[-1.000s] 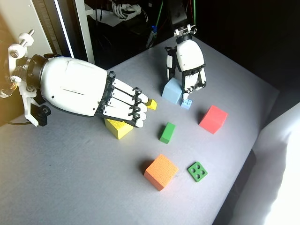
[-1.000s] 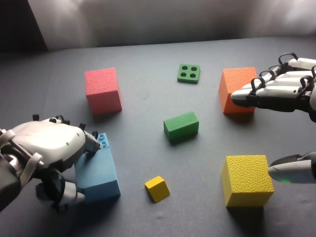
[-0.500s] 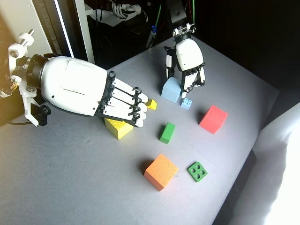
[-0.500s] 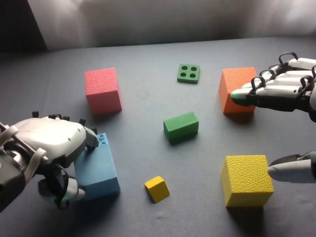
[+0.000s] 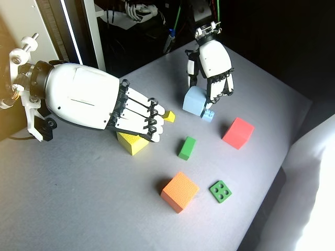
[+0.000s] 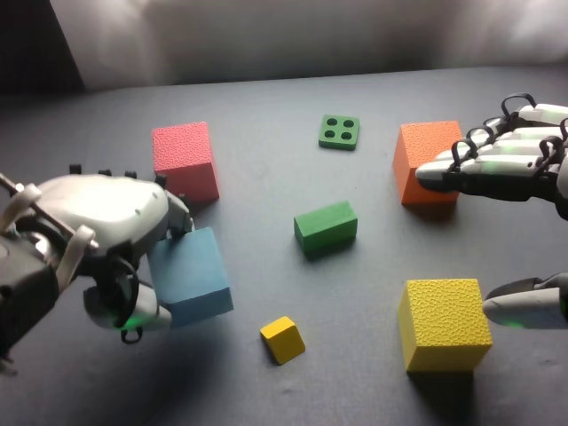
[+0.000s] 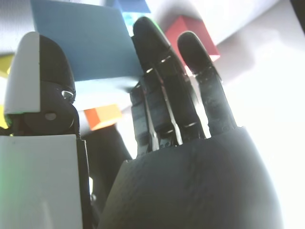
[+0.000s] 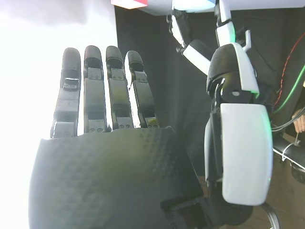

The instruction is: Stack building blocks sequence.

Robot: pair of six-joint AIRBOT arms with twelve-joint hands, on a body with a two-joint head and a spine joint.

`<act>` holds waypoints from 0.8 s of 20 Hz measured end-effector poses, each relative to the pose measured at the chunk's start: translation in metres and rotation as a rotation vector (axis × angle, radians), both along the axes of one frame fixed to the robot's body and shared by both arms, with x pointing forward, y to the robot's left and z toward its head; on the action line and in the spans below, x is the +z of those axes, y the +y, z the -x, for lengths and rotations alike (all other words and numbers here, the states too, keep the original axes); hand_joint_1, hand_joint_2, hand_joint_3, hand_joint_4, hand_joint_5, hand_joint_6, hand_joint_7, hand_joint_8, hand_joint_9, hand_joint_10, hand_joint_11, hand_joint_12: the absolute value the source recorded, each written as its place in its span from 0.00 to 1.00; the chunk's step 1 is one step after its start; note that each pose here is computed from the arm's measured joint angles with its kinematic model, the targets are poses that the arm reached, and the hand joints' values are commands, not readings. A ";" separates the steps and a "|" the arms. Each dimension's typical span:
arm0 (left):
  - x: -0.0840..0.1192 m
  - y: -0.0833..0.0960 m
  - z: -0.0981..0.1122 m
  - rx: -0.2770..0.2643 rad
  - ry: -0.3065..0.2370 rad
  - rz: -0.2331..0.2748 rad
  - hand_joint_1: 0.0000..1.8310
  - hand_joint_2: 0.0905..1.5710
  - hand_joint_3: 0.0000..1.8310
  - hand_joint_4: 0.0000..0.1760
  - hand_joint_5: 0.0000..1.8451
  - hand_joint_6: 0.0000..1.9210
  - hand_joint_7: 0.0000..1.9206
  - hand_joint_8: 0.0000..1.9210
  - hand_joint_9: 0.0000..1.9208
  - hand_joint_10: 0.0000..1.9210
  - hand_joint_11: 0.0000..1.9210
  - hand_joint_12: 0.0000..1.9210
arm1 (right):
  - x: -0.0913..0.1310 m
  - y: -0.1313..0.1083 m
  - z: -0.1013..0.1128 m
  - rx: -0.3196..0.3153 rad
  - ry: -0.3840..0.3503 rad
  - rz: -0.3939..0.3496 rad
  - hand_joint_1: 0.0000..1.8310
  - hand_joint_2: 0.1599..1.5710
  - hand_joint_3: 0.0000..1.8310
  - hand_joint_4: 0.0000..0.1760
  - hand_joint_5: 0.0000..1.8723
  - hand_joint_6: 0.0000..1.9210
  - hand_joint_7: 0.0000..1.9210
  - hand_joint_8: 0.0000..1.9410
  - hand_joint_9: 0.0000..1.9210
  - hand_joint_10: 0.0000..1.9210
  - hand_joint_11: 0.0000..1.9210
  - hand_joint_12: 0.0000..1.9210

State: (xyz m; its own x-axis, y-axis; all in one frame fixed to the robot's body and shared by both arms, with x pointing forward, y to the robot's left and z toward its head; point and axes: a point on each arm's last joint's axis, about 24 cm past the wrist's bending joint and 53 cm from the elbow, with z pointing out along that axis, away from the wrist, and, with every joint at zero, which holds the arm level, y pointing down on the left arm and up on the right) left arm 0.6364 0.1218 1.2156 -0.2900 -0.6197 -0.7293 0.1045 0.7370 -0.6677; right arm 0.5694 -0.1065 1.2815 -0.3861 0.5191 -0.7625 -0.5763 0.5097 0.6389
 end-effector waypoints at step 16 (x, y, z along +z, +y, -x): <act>0.074 0.006 -0.068 -0.013 -0.115 0.040 0.68 0.69 0.00 0.00 0.55 0.40 0.51 0.61 0.45 0.42 0.20 0.70 | 0.001 0.001 0.001 0.005 -0.011 0.005 0.26 0.67 0.00 0.00 0.12 0.00 0.12 0.00 0.11 0.00 0.00 0.27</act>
State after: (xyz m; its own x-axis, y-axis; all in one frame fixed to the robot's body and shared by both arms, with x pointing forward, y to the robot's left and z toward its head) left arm 0.7047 0.1276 1.2892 -0.2141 -0.6458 -0.7329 0.1916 0.7079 -0.6798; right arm 0.5684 -0.1055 1.2827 -0.3804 0.5136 -0.7691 -0.5858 0.5097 0.6301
